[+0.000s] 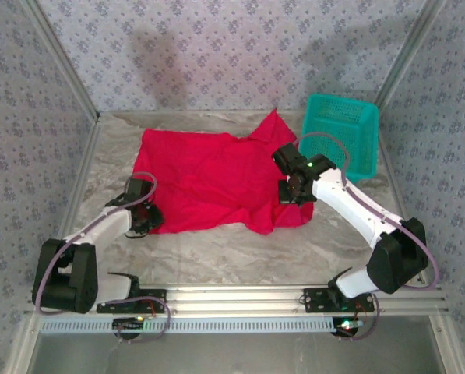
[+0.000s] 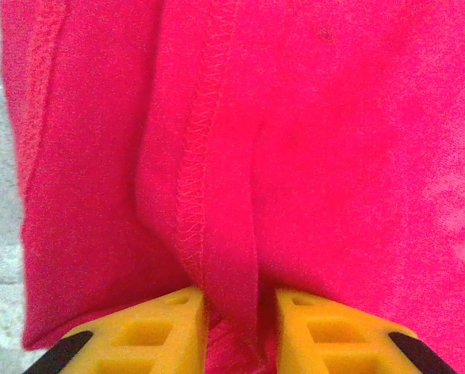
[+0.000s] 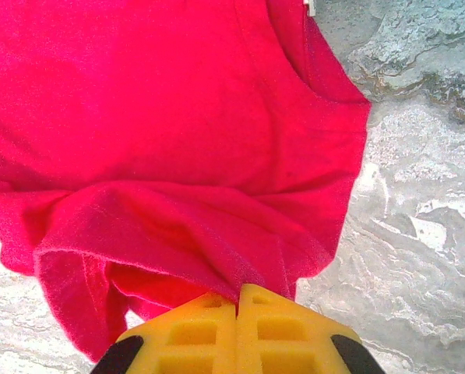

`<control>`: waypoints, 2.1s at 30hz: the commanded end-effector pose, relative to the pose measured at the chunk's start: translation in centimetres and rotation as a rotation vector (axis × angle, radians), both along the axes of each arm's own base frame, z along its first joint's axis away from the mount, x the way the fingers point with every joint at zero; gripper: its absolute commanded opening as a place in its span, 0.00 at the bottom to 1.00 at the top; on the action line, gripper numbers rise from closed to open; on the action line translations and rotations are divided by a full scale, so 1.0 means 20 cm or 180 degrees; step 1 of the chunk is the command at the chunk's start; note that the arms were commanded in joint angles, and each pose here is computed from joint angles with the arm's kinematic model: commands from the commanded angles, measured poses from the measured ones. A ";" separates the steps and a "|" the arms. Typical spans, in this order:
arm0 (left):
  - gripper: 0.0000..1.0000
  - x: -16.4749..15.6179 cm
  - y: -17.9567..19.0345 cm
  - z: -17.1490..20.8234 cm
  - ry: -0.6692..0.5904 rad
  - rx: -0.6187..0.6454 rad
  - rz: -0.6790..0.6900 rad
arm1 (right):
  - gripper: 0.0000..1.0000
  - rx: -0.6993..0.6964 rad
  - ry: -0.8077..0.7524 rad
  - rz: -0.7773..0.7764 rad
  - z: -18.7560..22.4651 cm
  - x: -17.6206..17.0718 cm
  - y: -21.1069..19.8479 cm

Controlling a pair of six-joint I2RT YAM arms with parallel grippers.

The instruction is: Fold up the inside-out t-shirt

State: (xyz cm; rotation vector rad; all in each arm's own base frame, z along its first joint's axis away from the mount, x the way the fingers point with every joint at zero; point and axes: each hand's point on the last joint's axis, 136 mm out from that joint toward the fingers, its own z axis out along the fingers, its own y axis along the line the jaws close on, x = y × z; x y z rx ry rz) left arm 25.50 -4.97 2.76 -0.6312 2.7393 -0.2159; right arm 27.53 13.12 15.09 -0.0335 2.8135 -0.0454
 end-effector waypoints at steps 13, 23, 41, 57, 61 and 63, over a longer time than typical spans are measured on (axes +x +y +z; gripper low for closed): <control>0.00 0.25 -0.02 0.69 -0.0802 -0.0196 -0.0114 | 0.00 0.0128 -0.0340 -0.0214 0.25 0.11 -0.10; 0.00 0.52 0.14 1.61 -0.2166 -0.2223 0.0281 | 0.00 0.0454 -0.1174 -0.0801 0.81 0.20 -0.48; 0.04 0.45 -0.09 1.20 -0.1360 -0.1846 -0.0270 | 0.00 0.1001 -0.1355 -0.0742 0.94 0.30 -0.37; 0.09 0.84 -0.03 0.38 -0.0446 -0.1870 0.0138 | 0.00 0.0659 -0.0566 -0.0819 0.33 0.43 -0.37; 0.29 0.85 -0.03 0.35 -0.0420 -0.1772 0.0084 | 0.00 0.0664 -0.0522 -0.0808 0.28 0.46 -0.36; 0.41 0.82 -0.03 0.34 -0.0382 -0.1607 0.0042 | 0.00 0.0669 -0.0512 -0.0792 0.27 0.47 -0.35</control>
